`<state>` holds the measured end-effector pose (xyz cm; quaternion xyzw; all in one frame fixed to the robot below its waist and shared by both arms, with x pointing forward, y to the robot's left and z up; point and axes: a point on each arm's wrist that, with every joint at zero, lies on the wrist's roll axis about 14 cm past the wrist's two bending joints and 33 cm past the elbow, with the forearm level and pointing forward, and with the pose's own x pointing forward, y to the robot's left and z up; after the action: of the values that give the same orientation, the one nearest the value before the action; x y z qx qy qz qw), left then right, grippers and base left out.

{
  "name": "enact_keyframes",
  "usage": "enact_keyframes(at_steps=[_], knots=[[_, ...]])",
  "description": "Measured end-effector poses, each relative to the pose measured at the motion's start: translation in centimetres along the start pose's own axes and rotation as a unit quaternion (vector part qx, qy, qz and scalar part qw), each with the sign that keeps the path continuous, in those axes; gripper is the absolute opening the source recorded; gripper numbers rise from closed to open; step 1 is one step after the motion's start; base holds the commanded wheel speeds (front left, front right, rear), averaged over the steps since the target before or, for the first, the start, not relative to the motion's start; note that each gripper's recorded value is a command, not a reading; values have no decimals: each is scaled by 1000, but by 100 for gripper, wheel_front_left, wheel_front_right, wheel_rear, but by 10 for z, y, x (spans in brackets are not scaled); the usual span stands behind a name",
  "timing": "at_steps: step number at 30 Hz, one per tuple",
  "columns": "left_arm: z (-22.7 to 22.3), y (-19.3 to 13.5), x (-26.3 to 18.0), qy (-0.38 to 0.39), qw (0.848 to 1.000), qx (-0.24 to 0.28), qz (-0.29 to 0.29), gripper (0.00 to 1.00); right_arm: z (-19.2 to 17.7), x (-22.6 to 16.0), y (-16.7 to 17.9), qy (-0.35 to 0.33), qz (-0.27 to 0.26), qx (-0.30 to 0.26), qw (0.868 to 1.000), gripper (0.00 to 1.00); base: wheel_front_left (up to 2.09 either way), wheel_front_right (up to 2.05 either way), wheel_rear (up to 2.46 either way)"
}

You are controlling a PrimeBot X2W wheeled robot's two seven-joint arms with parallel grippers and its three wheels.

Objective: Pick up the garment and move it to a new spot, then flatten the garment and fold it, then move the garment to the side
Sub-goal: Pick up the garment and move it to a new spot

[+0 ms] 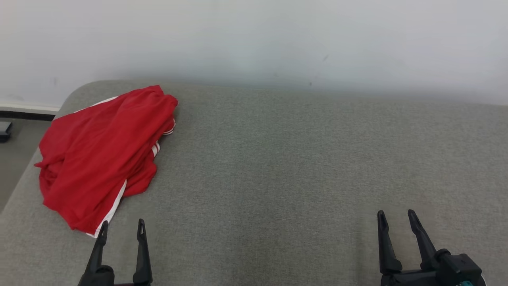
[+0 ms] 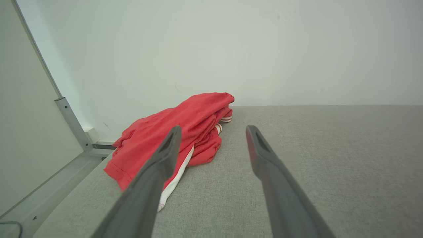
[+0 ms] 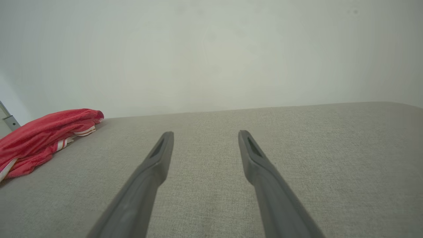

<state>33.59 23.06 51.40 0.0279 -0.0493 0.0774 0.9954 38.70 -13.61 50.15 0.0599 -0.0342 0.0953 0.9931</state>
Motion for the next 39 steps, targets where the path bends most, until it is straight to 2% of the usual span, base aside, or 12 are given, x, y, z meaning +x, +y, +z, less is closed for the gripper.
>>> enact_keyframes(at_steps=[25, 35, 39], knots=[[-5, 76, -58, 19, 991, 8, 129, 100, -19, 35, 79, 21, 119, 11, 993, 100, 0, 0, 0], [-6, 83, -63, 23, 989, 9, 143, 100, -22, 37, 87, 25, 131, 12, 991, 100, 0, 0, 0], [-1, 87, -51, 13, 990, 7, 141, 100, -21, 38, 83, 23, 125, 9, 992, 100, 0, 0, 0]])
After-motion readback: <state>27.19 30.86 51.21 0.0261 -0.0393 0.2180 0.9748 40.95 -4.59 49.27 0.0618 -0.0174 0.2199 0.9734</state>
